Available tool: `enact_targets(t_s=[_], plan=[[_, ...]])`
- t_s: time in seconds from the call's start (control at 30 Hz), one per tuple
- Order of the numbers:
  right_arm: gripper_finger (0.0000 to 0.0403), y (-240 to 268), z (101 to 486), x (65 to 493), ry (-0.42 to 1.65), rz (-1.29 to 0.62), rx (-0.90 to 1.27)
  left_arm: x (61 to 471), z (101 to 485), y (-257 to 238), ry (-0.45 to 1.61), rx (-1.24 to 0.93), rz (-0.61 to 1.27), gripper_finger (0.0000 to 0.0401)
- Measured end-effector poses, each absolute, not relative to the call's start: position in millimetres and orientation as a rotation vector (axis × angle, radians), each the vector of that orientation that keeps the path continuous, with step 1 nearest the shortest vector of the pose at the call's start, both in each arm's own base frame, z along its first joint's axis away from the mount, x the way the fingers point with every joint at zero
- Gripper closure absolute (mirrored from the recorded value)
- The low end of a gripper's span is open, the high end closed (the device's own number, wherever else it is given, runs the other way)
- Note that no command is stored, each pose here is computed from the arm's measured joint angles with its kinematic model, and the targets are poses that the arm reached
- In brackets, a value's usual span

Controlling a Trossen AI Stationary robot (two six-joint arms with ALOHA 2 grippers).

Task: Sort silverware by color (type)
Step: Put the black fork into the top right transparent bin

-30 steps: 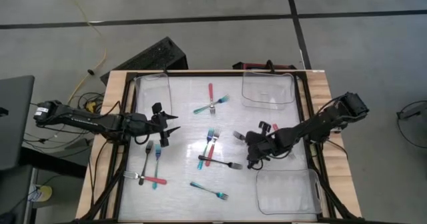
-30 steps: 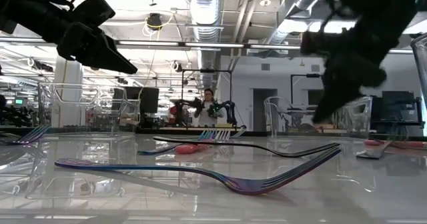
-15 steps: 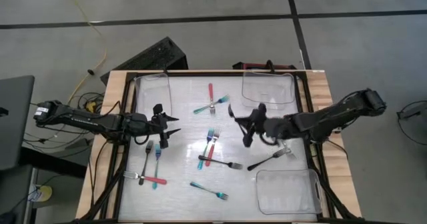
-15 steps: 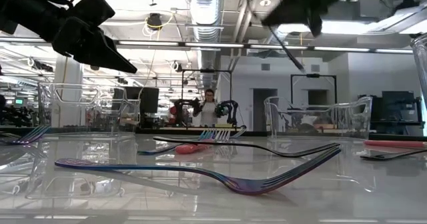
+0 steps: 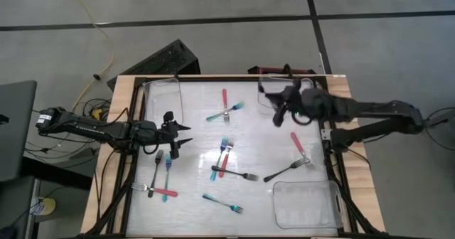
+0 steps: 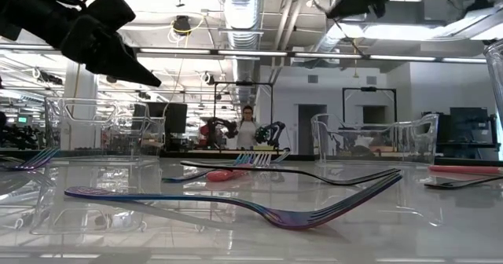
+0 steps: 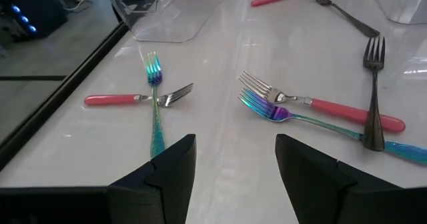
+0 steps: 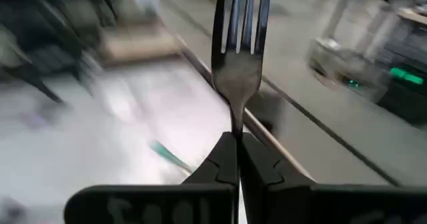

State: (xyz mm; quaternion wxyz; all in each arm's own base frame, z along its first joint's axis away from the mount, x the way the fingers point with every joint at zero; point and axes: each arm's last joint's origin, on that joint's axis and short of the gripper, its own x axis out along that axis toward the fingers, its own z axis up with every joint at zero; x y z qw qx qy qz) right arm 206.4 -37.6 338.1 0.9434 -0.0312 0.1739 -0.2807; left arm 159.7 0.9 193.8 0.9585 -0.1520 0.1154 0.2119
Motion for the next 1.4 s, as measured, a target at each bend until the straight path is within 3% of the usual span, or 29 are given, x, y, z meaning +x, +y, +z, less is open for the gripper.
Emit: enact_targets(t_s=[0.17, 0.4, 0.83, 1.07, 1.4], plan=[[0.0382, -78, 328, 202, 0.69, -0.62, -0.212, 160, 194, 1, 0.232, -0.313, 0.438, 0.0207], [0.0382, -127, 285, 202, 1.031, -0.569, -0.202, 160, 194, 1, 0.229, -0.329, 0.439, 0.0207], [0.0375, -164, 224, 224, 1.305, -0.438, -0.189, 160, 194, 1, 0.222, -0.37, 0.439, 0.0207], [0.0374, -172, 214, 221, 1.352, -0.442, -0.14, 160, 194, 0, 0.229, -0.378, 0.413, 0.0207], [0.0303, -168, 211, 213, 1.446, -0.407, -0.099, 160, 193, 0, 0.23, -0.379, 0.412, 0.0207]])
